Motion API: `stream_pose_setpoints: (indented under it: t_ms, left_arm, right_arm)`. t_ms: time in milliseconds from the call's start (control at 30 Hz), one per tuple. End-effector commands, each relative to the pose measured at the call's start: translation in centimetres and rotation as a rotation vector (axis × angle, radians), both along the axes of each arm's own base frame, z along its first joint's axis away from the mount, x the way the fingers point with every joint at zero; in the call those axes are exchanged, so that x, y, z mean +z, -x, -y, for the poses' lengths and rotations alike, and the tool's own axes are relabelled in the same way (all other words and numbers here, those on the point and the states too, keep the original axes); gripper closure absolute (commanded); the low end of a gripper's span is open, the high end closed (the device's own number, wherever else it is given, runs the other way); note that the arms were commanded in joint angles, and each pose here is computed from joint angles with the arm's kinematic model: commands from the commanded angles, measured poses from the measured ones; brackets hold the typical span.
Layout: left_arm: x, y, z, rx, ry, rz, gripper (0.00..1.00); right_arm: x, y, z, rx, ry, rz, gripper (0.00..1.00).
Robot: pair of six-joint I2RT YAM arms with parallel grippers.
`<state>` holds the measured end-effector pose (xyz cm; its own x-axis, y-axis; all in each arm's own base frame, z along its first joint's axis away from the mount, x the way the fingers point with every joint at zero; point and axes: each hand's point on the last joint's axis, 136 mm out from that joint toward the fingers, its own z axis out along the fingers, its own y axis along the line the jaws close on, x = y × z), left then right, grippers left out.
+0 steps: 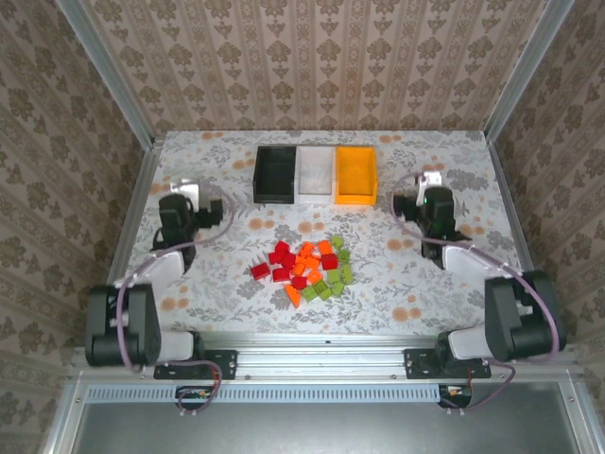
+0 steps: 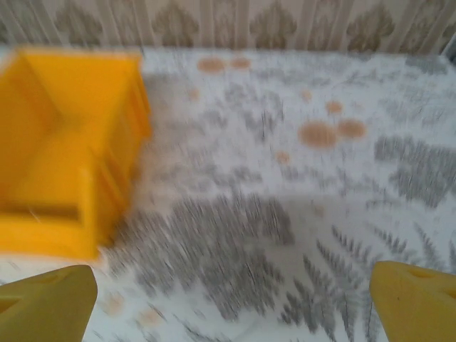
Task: Sort the legos into containers by color
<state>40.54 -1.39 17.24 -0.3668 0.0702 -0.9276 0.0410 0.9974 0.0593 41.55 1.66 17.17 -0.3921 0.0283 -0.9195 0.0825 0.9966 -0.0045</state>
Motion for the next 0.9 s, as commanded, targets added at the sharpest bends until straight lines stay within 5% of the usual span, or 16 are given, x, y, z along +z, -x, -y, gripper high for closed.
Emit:
stream_pose_setpoints:
  t_ms: [0,133,267,400,600,867]
  left_arm:
    - [7.3,1.1,0.4,0.075,0.147,0.016,0.00]
    - [10.9,2.0,-0.4,0.252,0.561,0.007,0.00]
    - [8.8,1.0,-0.4,0.217,0.723,0.048,0.00]
    - [5.8,-1.7,2.2,0.132,0.616,-0.138,0.04]
    - [-1.0,-7.2,9.0,-0.049,0.430,-0.537,0.45]
    - [-6.2,-11.0,12.7,-0.102,0.320,-0.624,0.45]
  right_arm:
    - [7.1,1.4,1.9,-0.206,-0.162,-0.012,0.00]
    - [5.6,1.9,5.6,-0.479,-0.393,-0.040,0.00]
    - [3.9,-0.7,2.7,-0.279,-0.481,-0.162,0.07]
    - [0.9,-3.5,-1.1,-0.123,-0.391,-0.356,0.11]
    - [-3.1,-7.3,-5.7,-0.004,-0.287,-0.498,0.22]
    - [-7.3,-10.0,-6.8,-0.027,-0.163,-0.588,0.37]
